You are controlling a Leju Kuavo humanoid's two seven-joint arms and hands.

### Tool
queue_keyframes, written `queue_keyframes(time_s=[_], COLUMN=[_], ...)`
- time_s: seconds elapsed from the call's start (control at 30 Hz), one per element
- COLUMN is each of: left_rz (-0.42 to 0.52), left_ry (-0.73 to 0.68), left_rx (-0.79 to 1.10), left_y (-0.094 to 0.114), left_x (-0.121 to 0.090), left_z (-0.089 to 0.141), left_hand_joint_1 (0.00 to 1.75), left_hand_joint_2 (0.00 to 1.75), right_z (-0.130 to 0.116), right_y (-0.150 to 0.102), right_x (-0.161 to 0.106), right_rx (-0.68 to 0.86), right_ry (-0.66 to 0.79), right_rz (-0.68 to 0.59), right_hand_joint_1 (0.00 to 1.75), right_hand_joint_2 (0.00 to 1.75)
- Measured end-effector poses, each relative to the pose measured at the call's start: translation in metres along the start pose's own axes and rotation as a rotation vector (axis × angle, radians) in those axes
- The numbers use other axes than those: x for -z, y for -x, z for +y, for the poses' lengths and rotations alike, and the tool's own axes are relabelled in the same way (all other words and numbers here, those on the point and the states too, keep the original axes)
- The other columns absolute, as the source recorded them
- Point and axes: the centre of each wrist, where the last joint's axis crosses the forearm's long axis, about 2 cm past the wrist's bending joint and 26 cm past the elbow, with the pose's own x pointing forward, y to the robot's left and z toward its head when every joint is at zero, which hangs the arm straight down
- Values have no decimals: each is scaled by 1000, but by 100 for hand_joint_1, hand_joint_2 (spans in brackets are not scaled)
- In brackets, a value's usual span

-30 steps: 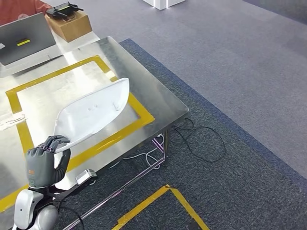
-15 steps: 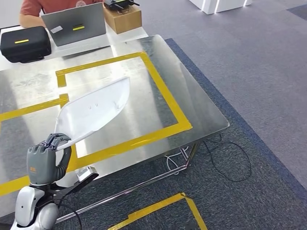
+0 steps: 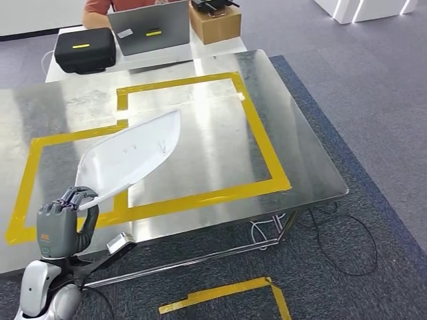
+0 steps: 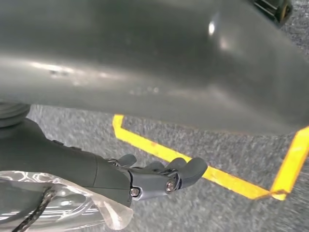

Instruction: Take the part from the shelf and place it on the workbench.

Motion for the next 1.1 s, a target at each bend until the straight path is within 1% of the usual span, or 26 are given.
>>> queue_keyframes(time_s=[0.33, 0.53, 0.73, 0.83, 0.97, 1.1], left_rz=[-34, -56, -83, -115, -149, -137], left_ry=[-3, 21, 30, 44, 88, 148], left_rx=[-10, -23, -22, -29, -23, 1], left_y=[-4, -10, -11, -14, -15, -9], left_x=[8, 7, 13, 22, 30, 34], left_z=[-3, -8, -10, -15, -29, -45], left_hand_joint_1=[175, 175, 175, 175, 175, 175], left_hand_joint_2=[175, 175, 175, 175, 175, 175], right_z=[-1, -1, -2, -3, -6, -7], right_y=[-3, -2, -2, -7, -12, -16], right_x=[1, 1, 2, 4, 6, 8], right_rx=[14, 28, 28, 24, 18, 15], right_ry=[-13, -22, -29, -38, -47, -53], right_rz=[-8, -12, -16, -26, -35, -39], right_hand_joint_1=[0, 0, 0, 0, 0, 0], right_hand_joint_2=[0, 0, 0, 0, 0, 0])
